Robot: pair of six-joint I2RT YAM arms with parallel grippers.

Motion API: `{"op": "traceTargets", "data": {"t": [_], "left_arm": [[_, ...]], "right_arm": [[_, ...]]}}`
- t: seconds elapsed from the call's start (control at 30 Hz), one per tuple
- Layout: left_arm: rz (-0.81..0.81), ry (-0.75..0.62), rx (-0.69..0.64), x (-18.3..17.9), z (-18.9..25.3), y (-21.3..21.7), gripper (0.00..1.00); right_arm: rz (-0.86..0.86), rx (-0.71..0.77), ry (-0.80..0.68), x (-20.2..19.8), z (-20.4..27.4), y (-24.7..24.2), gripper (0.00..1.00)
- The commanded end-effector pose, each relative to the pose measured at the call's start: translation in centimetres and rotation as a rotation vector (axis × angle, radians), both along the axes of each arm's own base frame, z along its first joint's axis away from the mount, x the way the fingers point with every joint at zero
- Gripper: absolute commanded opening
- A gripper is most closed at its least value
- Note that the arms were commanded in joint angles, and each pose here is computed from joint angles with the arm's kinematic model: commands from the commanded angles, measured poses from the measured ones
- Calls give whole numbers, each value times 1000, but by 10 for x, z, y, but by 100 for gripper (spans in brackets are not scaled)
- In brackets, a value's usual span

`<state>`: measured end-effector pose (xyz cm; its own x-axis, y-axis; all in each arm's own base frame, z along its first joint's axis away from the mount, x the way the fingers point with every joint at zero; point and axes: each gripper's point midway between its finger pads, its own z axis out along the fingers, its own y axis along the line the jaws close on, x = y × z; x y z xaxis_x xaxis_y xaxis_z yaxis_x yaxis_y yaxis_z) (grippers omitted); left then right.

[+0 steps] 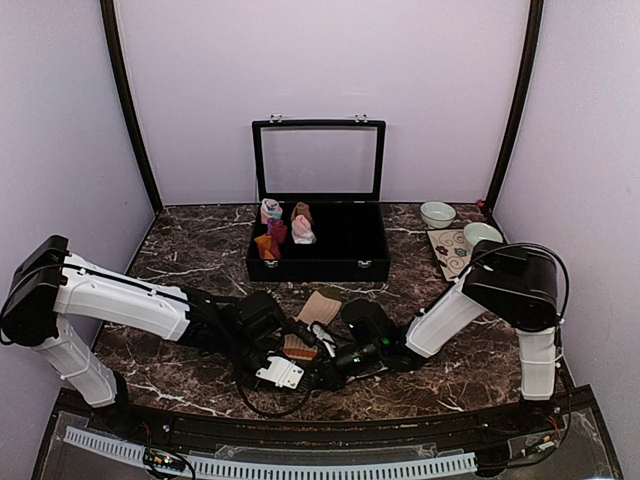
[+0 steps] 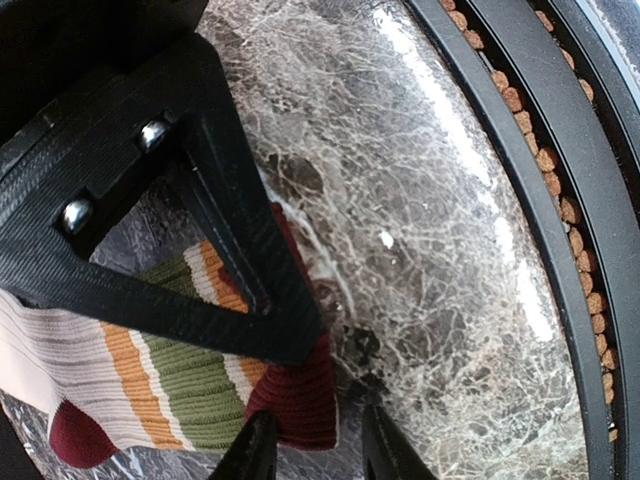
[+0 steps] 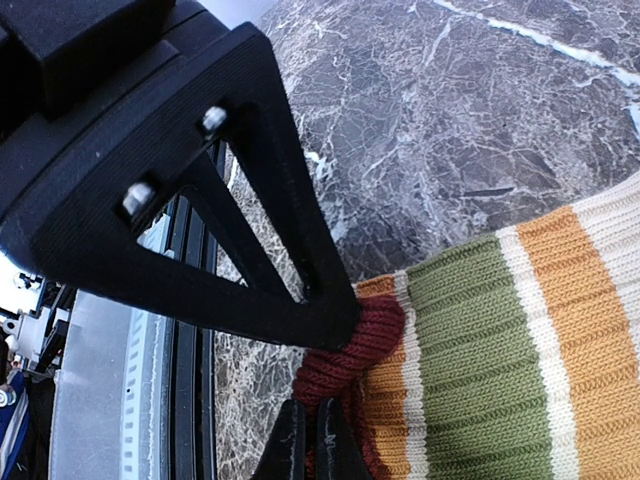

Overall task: Roll the socks
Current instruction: Roll the sock at the center of the board.

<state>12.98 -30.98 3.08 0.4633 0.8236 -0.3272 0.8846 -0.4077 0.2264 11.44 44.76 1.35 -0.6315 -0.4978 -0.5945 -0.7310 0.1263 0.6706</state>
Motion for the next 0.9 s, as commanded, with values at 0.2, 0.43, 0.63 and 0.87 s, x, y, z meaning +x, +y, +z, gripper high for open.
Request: {"op": "traceTargets", "data": {"t": [0.2, 0.43, 0.63, 0.87], "left_arm": [[43, 13, -38, 1, 22, -2, 32], [33, 25, -22, -1, 13, -1, 32], [29, 11, -4, 0, 0, 2, 31], [30, 14, -1, 0, -7, 1, 22]], "right_arm": [[-79, -447, 226, -25, -107, -84, 0], [-85, -438, 233, -25, -106, -84, 0], [-89, -432, 238, -26, -106, -85, 0], [-89, -435, 239, -27, -106, -86, 0]]}}
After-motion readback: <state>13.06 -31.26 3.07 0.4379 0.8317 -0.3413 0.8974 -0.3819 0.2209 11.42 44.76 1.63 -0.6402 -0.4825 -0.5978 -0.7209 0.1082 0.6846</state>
